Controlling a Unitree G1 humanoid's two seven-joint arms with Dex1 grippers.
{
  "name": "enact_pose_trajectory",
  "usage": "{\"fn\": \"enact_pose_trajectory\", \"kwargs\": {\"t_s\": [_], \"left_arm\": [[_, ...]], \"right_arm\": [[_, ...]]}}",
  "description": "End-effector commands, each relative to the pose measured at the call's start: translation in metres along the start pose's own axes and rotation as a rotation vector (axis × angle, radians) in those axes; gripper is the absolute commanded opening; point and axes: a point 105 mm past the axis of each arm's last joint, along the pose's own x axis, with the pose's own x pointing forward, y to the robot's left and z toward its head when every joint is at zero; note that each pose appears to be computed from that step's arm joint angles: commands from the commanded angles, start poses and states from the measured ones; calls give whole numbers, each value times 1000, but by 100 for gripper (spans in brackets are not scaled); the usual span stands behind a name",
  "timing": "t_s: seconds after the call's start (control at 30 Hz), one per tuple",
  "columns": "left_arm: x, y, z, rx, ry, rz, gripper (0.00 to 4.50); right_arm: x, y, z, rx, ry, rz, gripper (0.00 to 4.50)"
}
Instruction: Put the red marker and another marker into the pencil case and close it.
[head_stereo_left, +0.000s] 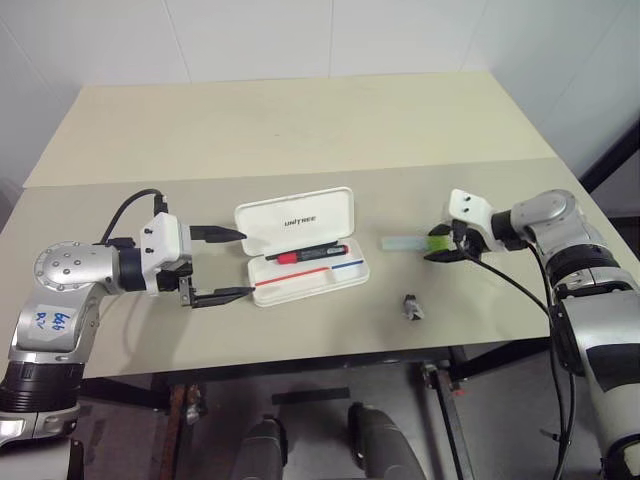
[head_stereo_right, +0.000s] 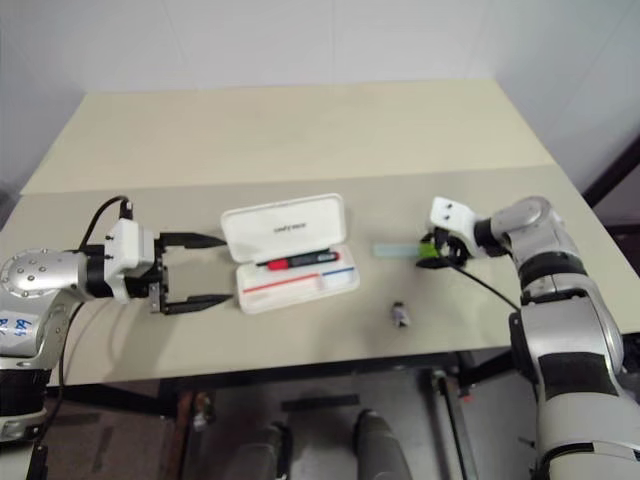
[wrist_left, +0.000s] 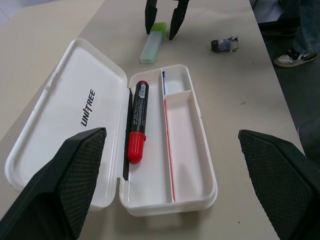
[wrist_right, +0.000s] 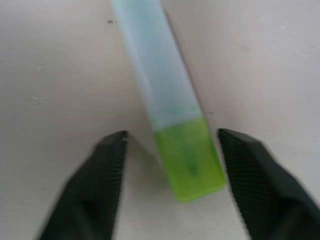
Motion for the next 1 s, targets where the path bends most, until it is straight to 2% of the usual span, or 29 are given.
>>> {"fn": "enact_pose_trajectory", "kwargs": {"t_s": [0.03,0.07,0.1,0.27,0.4,0.7,1.0], "left_arm": [[1,-2,9,34,-18,-7,450],[2,-2,9,34,-18,-9,450],[2,-2,9,34,-18,-12,450],[8,-1,10,41,-24,-29,450],[15,-2,11,46,-35,-52,450],[7,-3,-1,11,1,-65,450],[-8,-3,-24,-45,57,-20,450]], "right_arm": [[3,9,2,9,-12,80,150],[4,11,2,7,-9,95,116],[4,13,2,12,-10,116,107],[7,19,6,-12,-39,158,107],[8,22,17,-66,-111,169,107],[-22,18,58,-148,-309,198,107],[3,60,106,-255,-358,326,107]]}}
